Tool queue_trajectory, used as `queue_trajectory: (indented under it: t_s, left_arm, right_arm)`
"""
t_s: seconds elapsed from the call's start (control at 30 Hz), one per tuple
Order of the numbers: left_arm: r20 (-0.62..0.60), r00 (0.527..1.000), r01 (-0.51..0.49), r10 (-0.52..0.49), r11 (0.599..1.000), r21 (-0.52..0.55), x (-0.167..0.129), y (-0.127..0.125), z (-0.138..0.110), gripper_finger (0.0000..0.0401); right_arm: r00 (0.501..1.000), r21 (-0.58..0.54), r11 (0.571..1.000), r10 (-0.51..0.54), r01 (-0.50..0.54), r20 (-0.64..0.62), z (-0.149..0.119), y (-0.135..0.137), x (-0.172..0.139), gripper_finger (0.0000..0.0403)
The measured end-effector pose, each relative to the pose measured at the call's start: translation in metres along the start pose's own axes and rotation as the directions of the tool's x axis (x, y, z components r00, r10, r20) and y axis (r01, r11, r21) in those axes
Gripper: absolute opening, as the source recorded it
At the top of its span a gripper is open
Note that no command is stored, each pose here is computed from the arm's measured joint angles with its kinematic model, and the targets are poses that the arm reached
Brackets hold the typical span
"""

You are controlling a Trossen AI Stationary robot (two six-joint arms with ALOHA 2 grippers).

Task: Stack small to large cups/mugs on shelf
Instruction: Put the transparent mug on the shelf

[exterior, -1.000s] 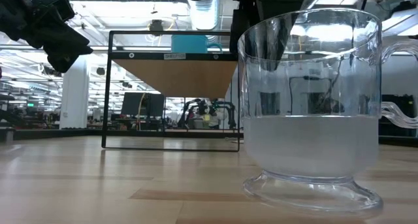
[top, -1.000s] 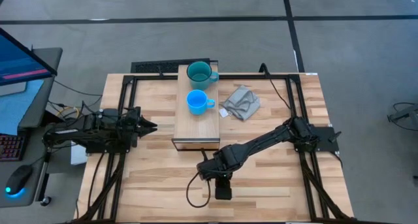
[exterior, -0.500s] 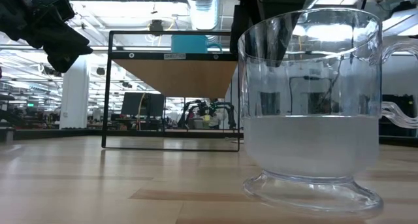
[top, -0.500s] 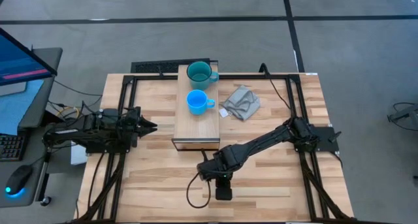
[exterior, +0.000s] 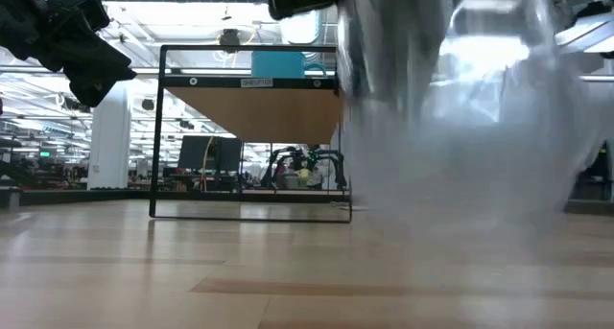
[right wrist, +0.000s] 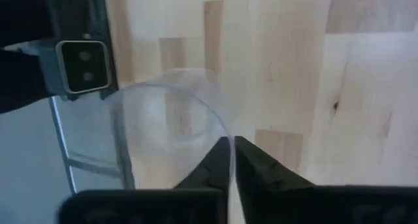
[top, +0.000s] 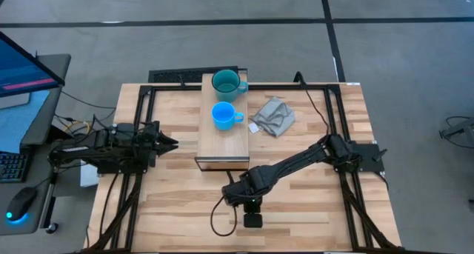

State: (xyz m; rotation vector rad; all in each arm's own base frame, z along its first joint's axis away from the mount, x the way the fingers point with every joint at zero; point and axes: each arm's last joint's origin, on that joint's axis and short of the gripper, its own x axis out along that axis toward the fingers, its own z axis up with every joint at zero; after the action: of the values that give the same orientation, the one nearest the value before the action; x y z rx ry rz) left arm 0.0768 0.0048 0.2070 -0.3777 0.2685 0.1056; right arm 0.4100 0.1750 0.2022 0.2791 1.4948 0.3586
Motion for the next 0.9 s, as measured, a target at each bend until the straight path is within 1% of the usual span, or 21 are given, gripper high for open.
queue_trajectory:
  t_s: [0.07, 0.1, 0.4, 0.5, 0.57, 0.67, 0.73, 0.9]
  left_arm:
    - [0.000, 1.000, 0.000, 0.000, 1.000, 0.000, 0.000, 0.000, 0.000, 0.0090]
    - [0.000, 1.000, 0.000, 0.000, 1.000, 0.000, 0.000, 0.000, 0.000, 0.0090]
    - [0.001, 1.000, -0.001, 0.001, 1.000, 0.000, 0.000, 0.000, 0.000, 0.0090]
    - [0.001, 1.000, -0.001, 0.001, 1.000, 0.000, 0.000, 0.000, 0.000, 0.0090]
    - [0.000, 1.000, -0.002, 0.002, 1.000, 0.000, 0.000, 0.000, 0.000, 0.0090]
    - [0.001, 1.000, -0.002, 0.002, 1.000, 0.000, 0.000, 0.000, 0.000, 0.0090]
    - [0.001, 1.000, -0.002, 0.002, 1.000, 0.000, 0.000, 0.000, 0.000, 0.0090]
    - [0.003, 1.000, -0.005, 0.005, 1.000, 0.000, 0.000, 0.000, 0.000, 0.0090]
  right_arm:
    - [1.000, -0.010, 1.000, 0.011, -0.011, 0.004, 0.001, -0.001, -0.002, 0.0015]
    - [1.000, -0.012, 1.000, 0.016, -0.016, 0.002, 0.001, -0.001, -0.002, 0.0010]
    - [1.000, 0.054, 0.999, -0.005, 0.007, -0.026, -0.002, -0.004, -0.003, 0.0004]
    - [0.999, 0.074, 0.997, -0.030, 0.032, -0.031, -0.003, -0.007, -0.009, 0.0003]
    - [0.998, 0.091, 0.994, -0.053, 0.057, -0.037, -0.003, -0.009, -0.018, 0.0003]
    - [0.992, 0.096, 0.987, -0.123, 0.125, -0.027, 0.000, -0.010, -0.037, 0.0002]
    - [0.986, 0.108, 0.980, -0.166, 0.166, -0.011, 0.002, -0.011, -0.053, 0.0002]
    - [0.974, 0.145, 0.964, -0.227, 0.225, -0.002, 0.001, -0.014, -0.097, 0.0001]
